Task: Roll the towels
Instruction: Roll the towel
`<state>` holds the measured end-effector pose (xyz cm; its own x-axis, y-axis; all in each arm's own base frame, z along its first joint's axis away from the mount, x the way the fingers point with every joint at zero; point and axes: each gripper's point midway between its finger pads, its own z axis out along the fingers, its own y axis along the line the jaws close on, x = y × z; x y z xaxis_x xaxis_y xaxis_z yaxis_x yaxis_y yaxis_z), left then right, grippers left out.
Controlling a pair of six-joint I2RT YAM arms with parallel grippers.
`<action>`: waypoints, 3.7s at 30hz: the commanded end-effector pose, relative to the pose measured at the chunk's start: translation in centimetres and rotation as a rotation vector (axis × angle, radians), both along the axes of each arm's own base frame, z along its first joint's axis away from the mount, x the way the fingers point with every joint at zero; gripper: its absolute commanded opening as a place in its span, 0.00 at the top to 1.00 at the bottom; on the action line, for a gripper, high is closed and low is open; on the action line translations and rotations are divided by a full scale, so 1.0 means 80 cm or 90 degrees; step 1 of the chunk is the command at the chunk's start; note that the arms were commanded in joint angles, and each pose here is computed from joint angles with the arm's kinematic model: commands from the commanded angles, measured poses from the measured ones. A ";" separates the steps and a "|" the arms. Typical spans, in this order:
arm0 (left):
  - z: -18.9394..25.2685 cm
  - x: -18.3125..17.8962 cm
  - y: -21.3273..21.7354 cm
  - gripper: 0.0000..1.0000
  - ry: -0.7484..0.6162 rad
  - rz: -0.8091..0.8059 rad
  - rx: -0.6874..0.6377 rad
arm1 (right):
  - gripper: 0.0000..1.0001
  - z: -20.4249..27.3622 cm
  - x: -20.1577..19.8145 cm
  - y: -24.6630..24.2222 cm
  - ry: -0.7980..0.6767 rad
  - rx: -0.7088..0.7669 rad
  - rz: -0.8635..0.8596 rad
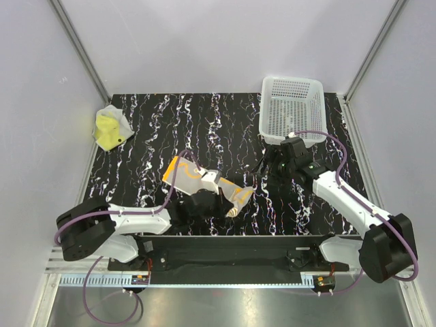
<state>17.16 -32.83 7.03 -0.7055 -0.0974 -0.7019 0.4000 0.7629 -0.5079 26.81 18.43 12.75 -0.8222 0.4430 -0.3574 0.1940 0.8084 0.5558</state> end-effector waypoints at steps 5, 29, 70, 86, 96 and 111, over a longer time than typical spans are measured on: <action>0.039 0.010 -0.003 1.00 0.070 -0.007 -0.229 | 0.16 0.004 -0.005 0.019 -0.015 0.081 0.019; -0.071 0.019 0.066 1.00 0.294 0.205 -0.142 | 0.24 -0.067 -0.030 0.086 0.038 0.219 0.077; 0.068 -0.028 -0.003 0.22 -0.319 0.085 0.309 | 0.88 -0.108 -0.045 0.109 0.136 0.114 0.117; -0.030 -0.012 -0.039 0.65 -0.277 -0.003 0.443 | 0.88 -0.084 -0.062 0.114 0.144 0.144 0.155; -0.020 -0.013 -0.033 1.00 -0.260 0.000 0.409 | 0.78 -0.084 -0.077 0.102 0.150 0.130 0.158; 0.001 -0.032 -0.031 1.00 -0.142 -0.084 0.201 | 0.00 -0.012 -0.026 0.040 0.045 0.002 0.072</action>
